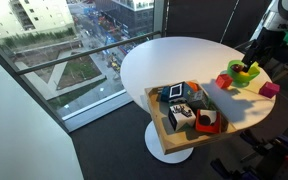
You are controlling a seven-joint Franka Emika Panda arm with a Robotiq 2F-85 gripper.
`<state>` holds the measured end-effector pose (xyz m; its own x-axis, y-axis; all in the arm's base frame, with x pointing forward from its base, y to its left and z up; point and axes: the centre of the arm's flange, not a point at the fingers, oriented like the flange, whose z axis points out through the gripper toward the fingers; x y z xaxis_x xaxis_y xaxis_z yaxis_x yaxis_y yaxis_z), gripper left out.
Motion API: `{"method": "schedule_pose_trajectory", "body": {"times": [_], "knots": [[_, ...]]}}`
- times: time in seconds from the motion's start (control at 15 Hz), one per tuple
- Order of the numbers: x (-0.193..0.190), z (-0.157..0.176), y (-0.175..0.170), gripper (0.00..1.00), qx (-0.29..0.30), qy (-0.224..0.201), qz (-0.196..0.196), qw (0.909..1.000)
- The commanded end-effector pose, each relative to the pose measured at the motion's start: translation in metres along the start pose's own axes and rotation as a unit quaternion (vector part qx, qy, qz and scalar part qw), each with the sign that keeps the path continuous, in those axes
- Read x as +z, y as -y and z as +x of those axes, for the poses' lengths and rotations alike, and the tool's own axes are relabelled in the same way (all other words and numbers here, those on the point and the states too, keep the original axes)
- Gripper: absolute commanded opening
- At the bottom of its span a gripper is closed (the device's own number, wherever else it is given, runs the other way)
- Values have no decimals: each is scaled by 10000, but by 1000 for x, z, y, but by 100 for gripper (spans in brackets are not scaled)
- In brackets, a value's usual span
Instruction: Put the plum plush toy in the green bowl
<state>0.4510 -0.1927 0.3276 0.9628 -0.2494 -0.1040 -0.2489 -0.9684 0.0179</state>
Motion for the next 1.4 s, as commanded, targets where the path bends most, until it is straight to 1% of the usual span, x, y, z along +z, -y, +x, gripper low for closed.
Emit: {"method": "schedule_pose_trajectory", "body": {"times": [0.0,0.2,0.33,0.67,0.8,1.33], "knots": [[-23,-27,8,100,-248,267,131,9993],[-36,-46,16,100,-266,550,124,9981],[-45,-57,21,100,-287,664,136,9973],[-66,-80,30,100,-304,712,188,9968],[-74,-89,32,100,-295,665,204,9971],[-101,-123,35,100,-380,123,243,9989]]}}
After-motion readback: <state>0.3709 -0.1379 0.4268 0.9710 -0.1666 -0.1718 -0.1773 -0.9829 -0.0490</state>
